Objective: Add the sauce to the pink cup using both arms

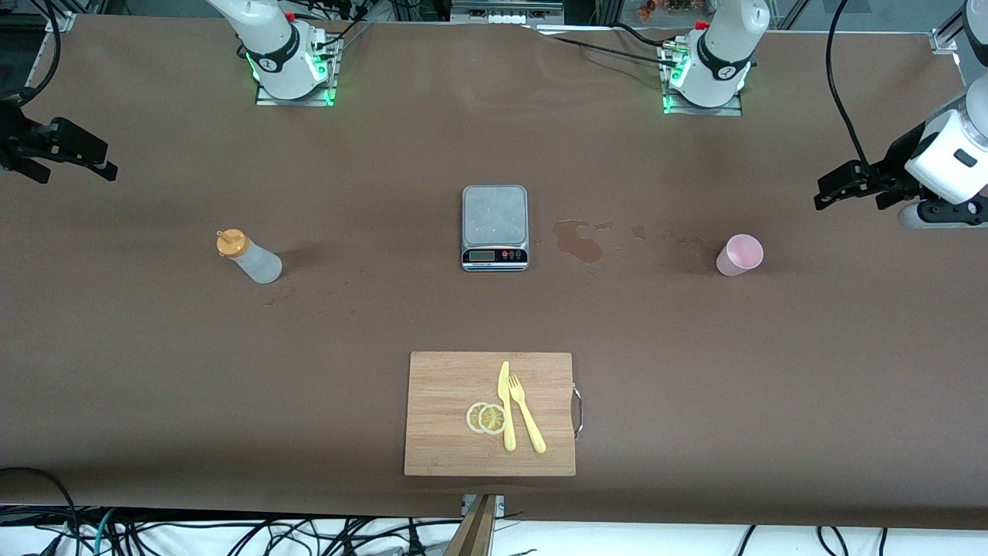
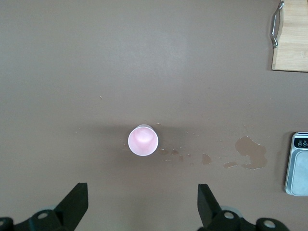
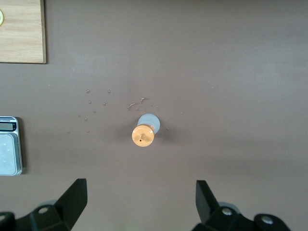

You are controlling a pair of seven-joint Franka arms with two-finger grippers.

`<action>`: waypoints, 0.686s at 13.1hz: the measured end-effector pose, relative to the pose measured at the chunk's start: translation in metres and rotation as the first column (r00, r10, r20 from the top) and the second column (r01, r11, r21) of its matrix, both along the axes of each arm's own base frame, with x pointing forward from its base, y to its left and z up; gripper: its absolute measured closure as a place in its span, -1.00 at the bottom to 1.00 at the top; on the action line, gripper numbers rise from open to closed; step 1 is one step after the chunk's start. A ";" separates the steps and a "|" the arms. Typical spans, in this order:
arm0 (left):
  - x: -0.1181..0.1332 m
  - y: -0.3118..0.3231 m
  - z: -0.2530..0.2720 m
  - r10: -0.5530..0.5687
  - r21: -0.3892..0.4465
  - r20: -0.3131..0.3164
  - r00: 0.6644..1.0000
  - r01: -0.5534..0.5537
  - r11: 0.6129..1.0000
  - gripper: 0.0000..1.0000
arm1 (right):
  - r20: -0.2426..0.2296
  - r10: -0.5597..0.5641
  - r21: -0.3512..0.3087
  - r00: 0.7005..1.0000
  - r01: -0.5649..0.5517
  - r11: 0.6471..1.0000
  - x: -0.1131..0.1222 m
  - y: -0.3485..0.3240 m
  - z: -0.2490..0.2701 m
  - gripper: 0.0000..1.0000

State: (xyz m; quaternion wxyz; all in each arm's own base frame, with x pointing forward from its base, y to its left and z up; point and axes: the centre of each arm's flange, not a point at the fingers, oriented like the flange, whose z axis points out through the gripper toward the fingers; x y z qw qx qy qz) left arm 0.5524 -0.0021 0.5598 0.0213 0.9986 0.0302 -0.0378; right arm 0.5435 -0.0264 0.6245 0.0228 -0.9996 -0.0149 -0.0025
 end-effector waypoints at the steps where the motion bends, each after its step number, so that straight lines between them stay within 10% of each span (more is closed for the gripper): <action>1: 0.003 -0.002 -0.006 -0.003 0.001 -0.010 1.000 0.003 1.000 -1.00 | 0.000 0.000 0.000 1.000 0.000 1.000 0.000 0.000 0.000 -1.00; 9: 0.016 0.008 -0.041 0.023 0.005 -0.094 0.995 -0.023 1.000 -1.00 | 0.000 -0.002 0.000 1.000 0.002 1.000 0.000 -0.001 0.000 -1.00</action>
